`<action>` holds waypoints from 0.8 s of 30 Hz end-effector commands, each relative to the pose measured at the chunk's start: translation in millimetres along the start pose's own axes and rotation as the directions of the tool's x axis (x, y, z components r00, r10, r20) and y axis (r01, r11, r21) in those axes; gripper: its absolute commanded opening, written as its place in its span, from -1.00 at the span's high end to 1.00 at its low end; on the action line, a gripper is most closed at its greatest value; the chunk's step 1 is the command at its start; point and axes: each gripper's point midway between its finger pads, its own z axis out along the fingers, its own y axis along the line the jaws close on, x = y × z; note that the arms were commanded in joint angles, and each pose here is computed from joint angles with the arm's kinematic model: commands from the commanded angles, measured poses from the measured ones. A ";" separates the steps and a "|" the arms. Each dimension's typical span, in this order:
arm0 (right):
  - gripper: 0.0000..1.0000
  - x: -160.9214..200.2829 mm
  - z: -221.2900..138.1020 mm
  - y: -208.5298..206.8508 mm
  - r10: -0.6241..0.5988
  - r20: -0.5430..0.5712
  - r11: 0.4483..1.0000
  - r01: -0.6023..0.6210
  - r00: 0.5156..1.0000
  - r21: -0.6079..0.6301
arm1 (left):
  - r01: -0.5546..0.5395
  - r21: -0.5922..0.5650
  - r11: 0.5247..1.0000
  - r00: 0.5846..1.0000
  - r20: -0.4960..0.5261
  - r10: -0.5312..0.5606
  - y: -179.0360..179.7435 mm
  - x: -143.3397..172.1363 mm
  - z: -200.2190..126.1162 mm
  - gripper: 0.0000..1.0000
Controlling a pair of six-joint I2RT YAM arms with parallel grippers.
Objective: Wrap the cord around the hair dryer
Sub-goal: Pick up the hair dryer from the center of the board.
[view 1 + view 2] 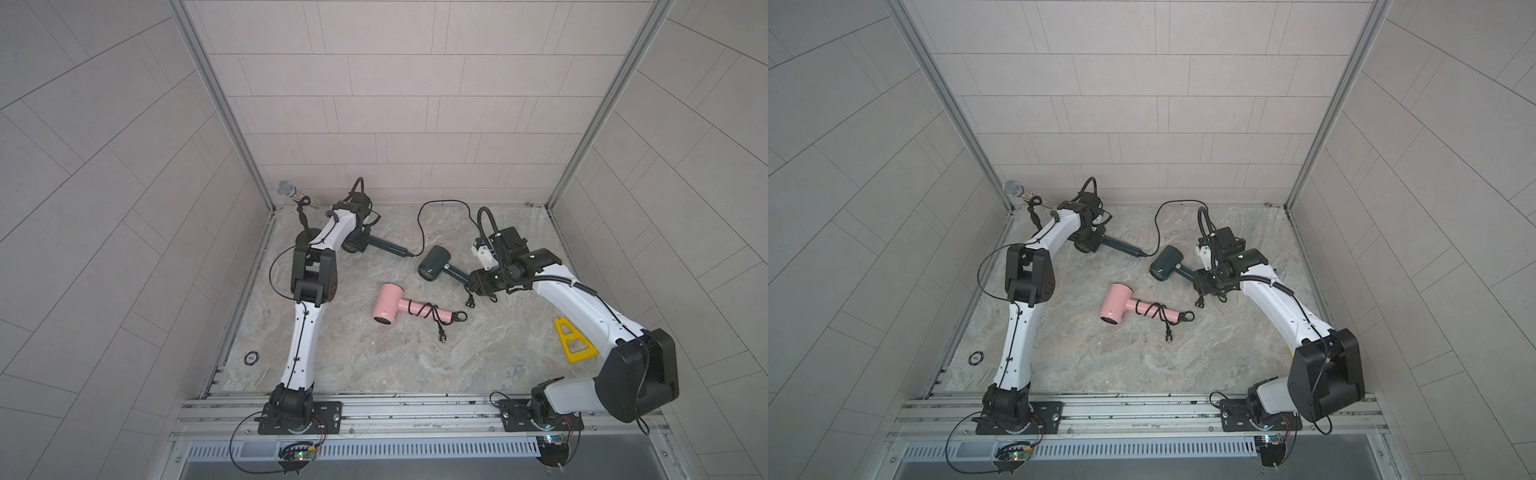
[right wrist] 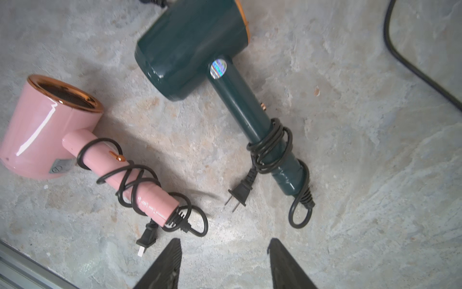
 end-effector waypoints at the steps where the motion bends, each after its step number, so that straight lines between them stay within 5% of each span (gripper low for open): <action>1: -0.16 -45.4 -13.1 -0.3 -0.066 0.117 0.998 0.067 0.991 -0.006 | 0.108 -0.004 0.994 0.982 0.157 -0.105 29.7 -21.0 -100.2 1.00; 6: -0.16 -96.6 -18.8 -18.0 -0.134 0.267 0.991 0.127 0.954 0.042 | 0.149 0.086 0.985 0.956 0.241 -0.166 30.2 -15.7 -169.9 1.00; 9: -0.16 -116.5 -21.5 -57.5 -0.078 0.327 0.994 0.048 0.942 0.099 | 0.170 0.117 0.978 0.946 0.259 -0.195 32.3 -5.0 -202.3 1.00; 14: -0.16 -105.3 2.2 -139.6 -0.001 0.148 0.952 -0.044 0.989 0.301 | 0.252 0.212 0.944 0.906 0.292 -0.307 36.2 8.7 -241.6 1.00; 19: -0.15 -97.5 48.0 -167.0 -0.018 0.011 0.957 0.014 1.000 0.291 | 0.252 0.268 0.930 0.887 0.320 -0.333 30.3 7.6 -259.6 1.00; 24: -0.15 -105.2 82.7 -167.1 -0.110 -0.004 0.968 0.108 0.994 0.226 | 0.248 0.300 0.921 0.879 0.330 -0.344 26.8 3.0 -262.0 1.00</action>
